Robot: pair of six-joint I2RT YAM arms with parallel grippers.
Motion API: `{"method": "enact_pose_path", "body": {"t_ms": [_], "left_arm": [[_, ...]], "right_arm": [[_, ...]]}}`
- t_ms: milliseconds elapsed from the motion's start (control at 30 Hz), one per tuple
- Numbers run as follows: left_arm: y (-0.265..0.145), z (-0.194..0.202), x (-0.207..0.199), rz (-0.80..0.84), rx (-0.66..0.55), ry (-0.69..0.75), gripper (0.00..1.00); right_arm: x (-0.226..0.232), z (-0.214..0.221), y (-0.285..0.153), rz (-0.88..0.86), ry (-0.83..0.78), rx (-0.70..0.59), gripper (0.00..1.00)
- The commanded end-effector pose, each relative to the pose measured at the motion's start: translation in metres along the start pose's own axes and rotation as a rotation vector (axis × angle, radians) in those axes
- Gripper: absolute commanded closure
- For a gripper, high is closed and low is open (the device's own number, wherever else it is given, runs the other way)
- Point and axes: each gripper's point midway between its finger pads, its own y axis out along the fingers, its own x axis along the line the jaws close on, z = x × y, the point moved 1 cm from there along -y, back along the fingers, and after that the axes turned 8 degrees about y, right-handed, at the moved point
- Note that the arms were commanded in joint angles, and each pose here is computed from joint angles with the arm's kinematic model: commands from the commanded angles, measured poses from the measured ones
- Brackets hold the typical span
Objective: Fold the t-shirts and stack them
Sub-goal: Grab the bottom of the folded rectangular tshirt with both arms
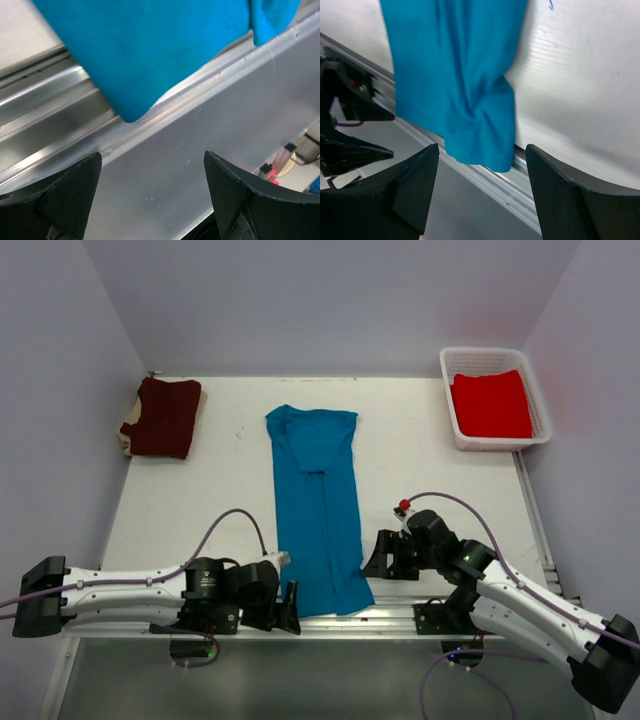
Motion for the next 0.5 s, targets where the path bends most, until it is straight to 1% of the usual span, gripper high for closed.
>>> {"method": "enact_pose_path", "body": {"t_ms": [0,167,200,233,300,367,400,467], "left_arm": [[0.0,-0.006,0.028,-0.144,-0.072,-0.068,0.13],[0.006,-0.015,0.042,-0.216,-0.132,-0.087,0.16],[0.008,-0.021,0.04,-0.213,-0.155,-0.078,0.17],[0.012,-0.021,0.043,-0.237,-0.154,-0.076,0.17],[0.018,-0.026,0.043,-0.236,-0.174,-0.064,0.19],[0.026,-0.023,0.051,-0.261,-0.161,-0.063,0.21],[0.029,-0.024,0.049,-0.244,-0.161,-0.068,0.22],[0.035,-0.021,0.058,-0.264,-0.157,-0.074,0.26]], "right_arm": [[-0.011,0.019,0.0,0.035,0.043,0.088,0.27],[-0.014,0.022,0.005,0.039,0.037,0.113,0.31],[-0.017,0.024,0.007,0.051,0.043,0.127,0.34],[-0.017,0.024,0.008,0.051,0.042,0.128,0.35],[-0.016,0.024,0.01,0.047,0.041,0.134,0.38],[-0.016,0.023,0.01,0.051,0.043,0.13,0.4],[-0.016,0.023,0.01,0.051,0.041,0.129,0.41],[-0.016,0.023,0.009,0.054,0.045,0.13,0.46]]}}
